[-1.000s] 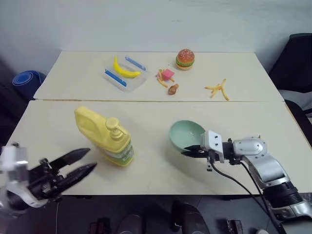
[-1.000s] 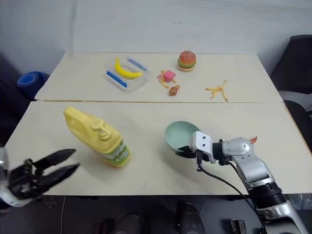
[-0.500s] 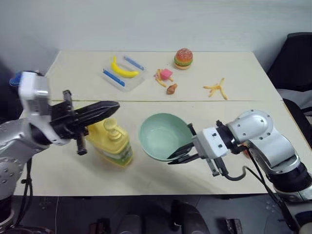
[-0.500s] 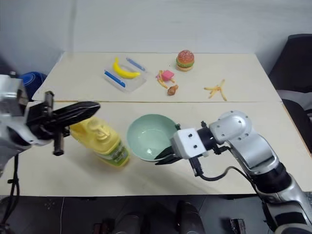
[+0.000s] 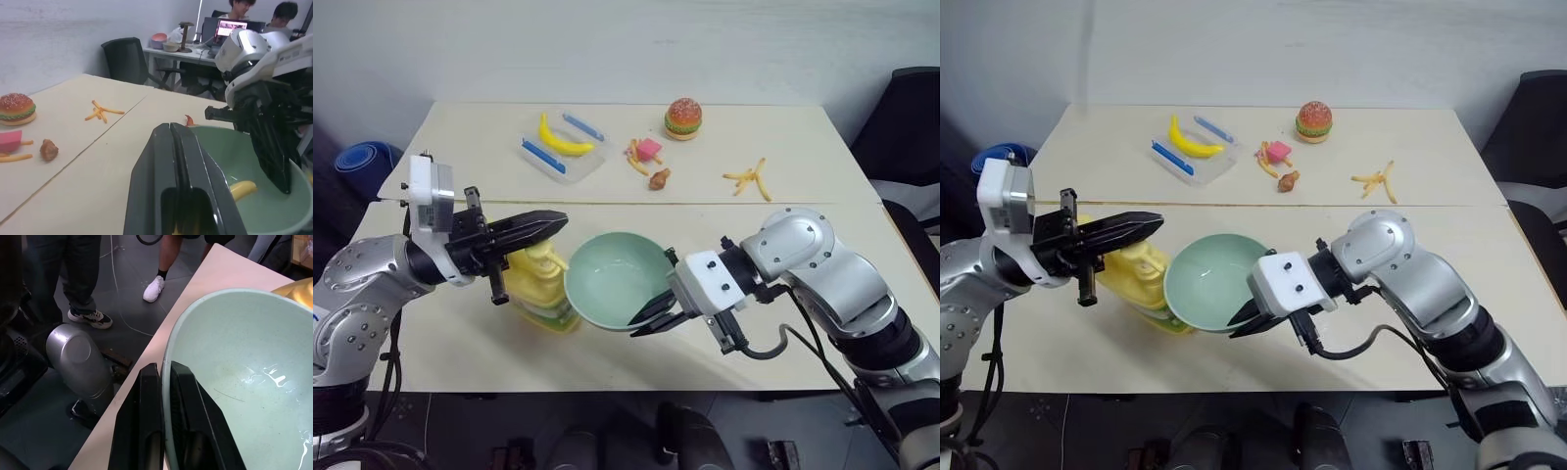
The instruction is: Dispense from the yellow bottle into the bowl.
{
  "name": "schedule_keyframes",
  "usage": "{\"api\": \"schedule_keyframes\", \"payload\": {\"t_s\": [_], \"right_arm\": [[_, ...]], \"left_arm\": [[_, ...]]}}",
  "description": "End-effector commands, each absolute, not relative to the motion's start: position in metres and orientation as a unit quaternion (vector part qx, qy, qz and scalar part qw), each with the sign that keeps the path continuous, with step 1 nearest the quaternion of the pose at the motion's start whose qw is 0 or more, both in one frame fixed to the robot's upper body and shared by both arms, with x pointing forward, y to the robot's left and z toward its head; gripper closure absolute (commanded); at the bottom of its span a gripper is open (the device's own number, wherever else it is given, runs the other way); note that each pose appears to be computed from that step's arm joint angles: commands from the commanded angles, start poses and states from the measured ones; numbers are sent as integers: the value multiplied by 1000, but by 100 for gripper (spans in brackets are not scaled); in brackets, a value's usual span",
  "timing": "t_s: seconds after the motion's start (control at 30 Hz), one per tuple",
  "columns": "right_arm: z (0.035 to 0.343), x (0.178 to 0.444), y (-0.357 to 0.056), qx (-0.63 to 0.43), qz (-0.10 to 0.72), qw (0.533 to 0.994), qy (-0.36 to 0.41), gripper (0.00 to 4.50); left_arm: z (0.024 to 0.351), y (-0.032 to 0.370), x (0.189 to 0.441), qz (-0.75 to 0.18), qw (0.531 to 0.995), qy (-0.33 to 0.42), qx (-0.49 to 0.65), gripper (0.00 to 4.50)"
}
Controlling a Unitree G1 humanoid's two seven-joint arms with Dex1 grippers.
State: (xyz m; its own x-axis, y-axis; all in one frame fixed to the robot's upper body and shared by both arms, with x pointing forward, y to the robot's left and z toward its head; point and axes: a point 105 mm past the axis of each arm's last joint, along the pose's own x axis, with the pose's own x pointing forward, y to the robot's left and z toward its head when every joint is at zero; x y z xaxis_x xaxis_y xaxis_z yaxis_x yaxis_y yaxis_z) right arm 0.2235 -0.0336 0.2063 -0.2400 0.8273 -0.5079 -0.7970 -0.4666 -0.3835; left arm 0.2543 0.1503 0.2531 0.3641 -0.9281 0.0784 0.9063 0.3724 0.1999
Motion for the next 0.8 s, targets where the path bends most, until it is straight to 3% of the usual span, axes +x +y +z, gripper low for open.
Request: {"api": "schedule_keyframes", "payload": {"t_s": [0.03, 0.53, 0.8], "right_arm": [[216, 216, -29, -339, 797, 498, -45, 450], [220, 217, -24, -326, 806, 491, -44, 450], [218, 227, -29, -319, 790, 521, -45, 450]], "left_arm": [[231, 149, 258, -547, 833, -47, 67, 448], [185, 156, 261, -511, 854, 17, 99, 448], [235, 160, 260, -492, 862, -118, 28, 448]]}}
